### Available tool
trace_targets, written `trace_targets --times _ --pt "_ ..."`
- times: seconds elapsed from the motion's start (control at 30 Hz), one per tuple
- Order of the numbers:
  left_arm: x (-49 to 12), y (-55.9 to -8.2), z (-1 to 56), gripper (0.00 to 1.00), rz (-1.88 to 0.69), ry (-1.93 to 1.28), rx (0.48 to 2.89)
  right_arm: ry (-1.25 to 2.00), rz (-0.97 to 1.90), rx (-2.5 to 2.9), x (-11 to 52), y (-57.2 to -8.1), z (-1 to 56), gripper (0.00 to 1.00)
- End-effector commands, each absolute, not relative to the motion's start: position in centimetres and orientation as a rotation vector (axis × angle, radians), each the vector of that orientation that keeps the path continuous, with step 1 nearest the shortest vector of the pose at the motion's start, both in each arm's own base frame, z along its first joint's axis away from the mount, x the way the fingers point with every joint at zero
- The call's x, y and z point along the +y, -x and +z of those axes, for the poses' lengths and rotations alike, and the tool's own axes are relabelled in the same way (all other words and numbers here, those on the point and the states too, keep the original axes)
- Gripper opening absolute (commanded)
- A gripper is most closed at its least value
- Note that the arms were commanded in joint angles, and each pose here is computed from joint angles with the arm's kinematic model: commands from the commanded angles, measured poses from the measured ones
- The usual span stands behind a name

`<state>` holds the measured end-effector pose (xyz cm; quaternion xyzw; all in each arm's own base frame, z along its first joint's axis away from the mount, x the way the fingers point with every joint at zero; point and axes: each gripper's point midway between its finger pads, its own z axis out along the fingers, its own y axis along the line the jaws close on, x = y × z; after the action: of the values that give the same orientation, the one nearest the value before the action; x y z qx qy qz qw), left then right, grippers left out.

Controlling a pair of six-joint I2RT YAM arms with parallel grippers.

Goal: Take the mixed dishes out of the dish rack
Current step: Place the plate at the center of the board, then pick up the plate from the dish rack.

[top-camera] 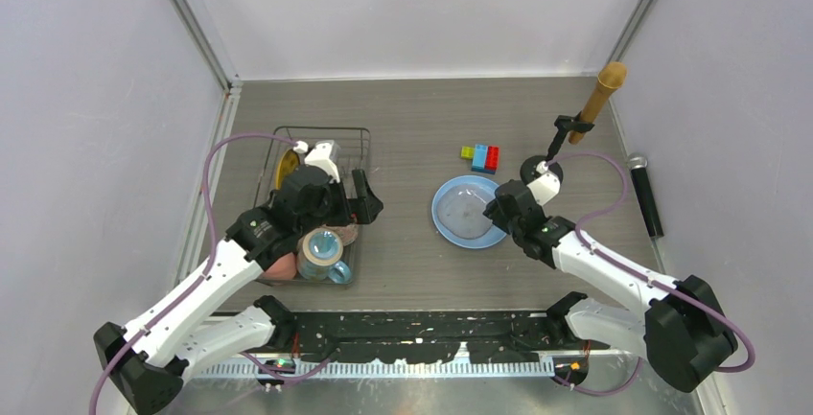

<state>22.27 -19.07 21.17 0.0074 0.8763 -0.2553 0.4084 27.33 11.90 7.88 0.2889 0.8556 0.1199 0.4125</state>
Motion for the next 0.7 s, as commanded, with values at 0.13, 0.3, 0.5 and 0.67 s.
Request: trace_targets --times 0.13,0.3,0.5,0.67 --pt "-18.2 -22.8 23.9 1.00 -0.613 0.030 2.156 -0.738 0.314 2.089 11.5 -27.9 8.8 0.59" --pt "-15.0 -24.0 24.7 1.00 -0.410 0.146 2.138 -0.746 0.294 2.059 10.6 -27.5 9.7 0.92" --pt "-9.5 -25.3 25.5 1.00 -0.048 0.330 2.089 -0.710 0.309 2.017 9.9 -26.9 11.6 1.00" --pt "-5.7 -27.2 24.4 1.00 0.117 0.477 2.115 -0.604 0.355 2.033 10.6 -26.4 12.3 1.00"
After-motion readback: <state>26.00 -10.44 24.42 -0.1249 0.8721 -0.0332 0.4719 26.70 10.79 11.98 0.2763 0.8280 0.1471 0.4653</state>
